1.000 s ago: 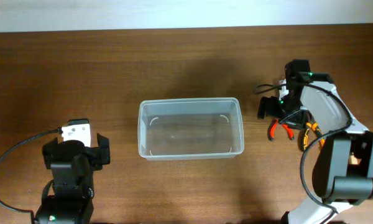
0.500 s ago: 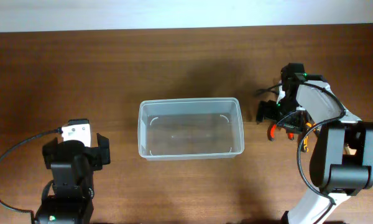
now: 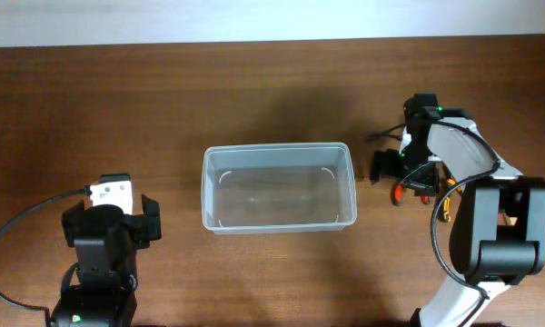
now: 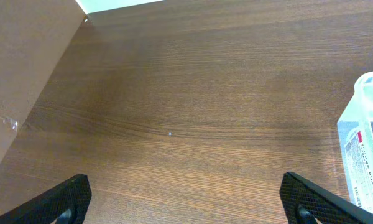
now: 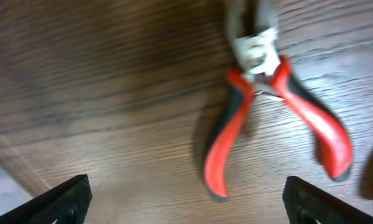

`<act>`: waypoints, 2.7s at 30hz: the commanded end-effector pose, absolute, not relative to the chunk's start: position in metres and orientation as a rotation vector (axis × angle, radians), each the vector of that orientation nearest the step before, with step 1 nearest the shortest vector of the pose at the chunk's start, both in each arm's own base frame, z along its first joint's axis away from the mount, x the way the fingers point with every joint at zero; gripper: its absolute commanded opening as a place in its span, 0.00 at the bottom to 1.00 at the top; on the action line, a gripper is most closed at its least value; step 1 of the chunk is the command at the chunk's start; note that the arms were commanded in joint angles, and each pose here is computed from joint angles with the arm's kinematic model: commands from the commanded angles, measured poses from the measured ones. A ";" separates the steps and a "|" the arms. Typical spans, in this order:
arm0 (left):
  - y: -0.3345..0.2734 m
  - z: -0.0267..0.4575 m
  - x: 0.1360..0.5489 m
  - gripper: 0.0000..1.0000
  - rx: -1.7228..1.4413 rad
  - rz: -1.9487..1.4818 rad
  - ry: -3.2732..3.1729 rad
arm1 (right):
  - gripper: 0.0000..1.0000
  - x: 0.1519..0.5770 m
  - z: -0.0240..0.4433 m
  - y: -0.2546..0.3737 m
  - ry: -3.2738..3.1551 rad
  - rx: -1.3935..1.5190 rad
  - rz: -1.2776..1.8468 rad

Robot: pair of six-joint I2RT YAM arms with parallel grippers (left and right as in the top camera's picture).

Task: Pack container
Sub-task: 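Lower the right gripper over the red-handled pliers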

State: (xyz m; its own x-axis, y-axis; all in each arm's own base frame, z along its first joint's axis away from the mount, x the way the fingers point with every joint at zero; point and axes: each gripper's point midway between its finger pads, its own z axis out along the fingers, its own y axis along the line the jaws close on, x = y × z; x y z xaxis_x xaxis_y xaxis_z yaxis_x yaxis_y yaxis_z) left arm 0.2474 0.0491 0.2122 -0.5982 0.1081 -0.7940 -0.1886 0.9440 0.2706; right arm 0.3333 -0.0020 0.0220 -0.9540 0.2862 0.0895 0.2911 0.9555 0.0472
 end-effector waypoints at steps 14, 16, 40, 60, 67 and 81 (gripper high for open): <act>0.049 0.222 0.248 0.99 -0.043 0.421 2.155 | 0.99 0.324 0.020 0.023 -3.015 -0.277 -0.012; 0.049 0.222 0.248 0.99 -0.043 0.421 2.155 | 0.99 0.325 0.020 0.022 -3.023 -0.277 0.004; 0.049 0.222 0.248 0.99 -0.043 0.421 2.155 | 0.99 0.337 0.019 0.017 -3.071 -0.286 0.033; 0.049 0.222 0.248 0.99 -0.043 0.421 2.155 | 0.99 0.344 0.018 -0.002 -3.076 -0.477 0.067; 0.049 0.222 0.248 0.99 -0.043 0.421 2.155 | 0.99 0.344 0.018 -0.006 -3.073 -0.492 0.062; 0.049 0.222 0.248 0.99 -0.043 0.421 2.155 | 0.99 0.343 0.014 -0.005 -3.076 -0.495 0.053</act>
